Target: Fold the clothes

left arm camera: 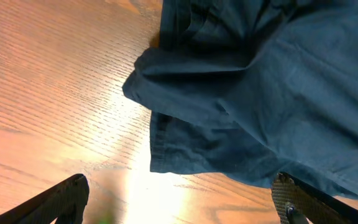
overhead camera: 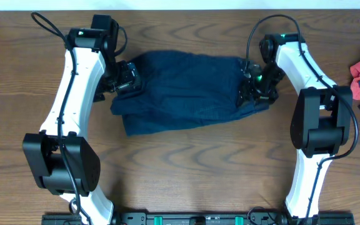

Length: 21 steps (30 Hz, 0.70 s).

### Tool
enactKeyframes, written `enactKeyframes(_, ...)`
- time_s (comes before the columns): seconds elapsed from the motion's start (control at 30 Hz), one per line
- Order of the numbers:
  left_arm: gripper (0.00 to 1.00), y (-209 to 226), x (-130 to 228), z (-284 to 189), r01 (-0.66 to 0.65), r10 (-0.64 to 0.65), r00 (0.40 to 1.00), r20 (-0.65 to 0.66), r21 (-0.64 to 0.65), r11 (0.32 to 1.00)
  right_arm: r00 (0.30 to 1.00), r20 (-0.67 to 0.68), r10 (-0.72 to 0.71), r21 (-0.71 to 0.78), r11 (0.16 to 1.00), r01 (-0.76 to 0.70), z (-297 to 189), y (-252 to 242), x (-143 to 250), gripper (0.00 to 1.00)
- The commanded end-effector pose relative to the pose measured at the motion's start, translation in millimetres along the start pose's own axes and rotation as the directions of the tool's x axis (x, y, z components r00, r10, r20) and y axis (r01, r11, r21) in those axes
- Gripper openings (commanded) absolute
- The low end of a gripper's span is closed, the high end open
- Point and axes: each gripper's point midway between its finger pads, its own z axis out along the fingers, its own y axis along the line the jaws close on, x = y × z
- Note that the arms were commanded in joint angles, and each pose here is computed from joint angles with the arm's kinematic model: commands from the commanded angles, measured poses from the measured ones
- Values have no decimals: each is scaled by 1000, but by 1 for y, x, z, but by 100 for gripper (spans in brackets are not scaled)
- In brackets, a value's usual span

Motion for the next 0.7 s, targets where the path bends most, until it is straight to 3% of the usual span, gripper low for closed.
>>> enactKeyframes(0.0, 96, 5, 0, -1, -12, 12, 1000, 7, -15, 1000, 1000, -12, 21, -9, 1000, -22, 8, -4, 1, 34)
enactKeyframes(0.03, 96, 5, 0, -1, -12, 12, 1000, 6, -14, 1000, 1000, -9, 20, -10, 1000, -20, 9, -4, 0, 13)
enactKeyframes(0.07, 96, 5, 0, -1, -12, 12, 1000, 6, -14, 1000, 1000, -5, 18, -14, 1000, -18, 9, -4, -1, 2)
enactKeyframes(0.33, 96, 6, 3, -1, -13, 13, 1000, -6, -17, 1000, 994, 109, -31, -21, 999, 34, -18, 8, -17, 1)
enactKeyframes(0.5, 96, 3, 25, 5, -52, 51, 994, -94, -9, 999, 977, 212, -34, -16, 999, 38, -55, 18, -28, 1)
enactKeyframes(0.6, 85, -1, 42, 19, -90, 89, 985, -147, -5, 996, 969, 247, -31, -13, 999, 35, -67, 22, -35, 1)
enactKeyframes(0.67, 83, -4, 55, 31, -110, 107, 977, -186, -9, 994, 966, 256, -25, -14, 999, 29, -69, 22, -37, 1)
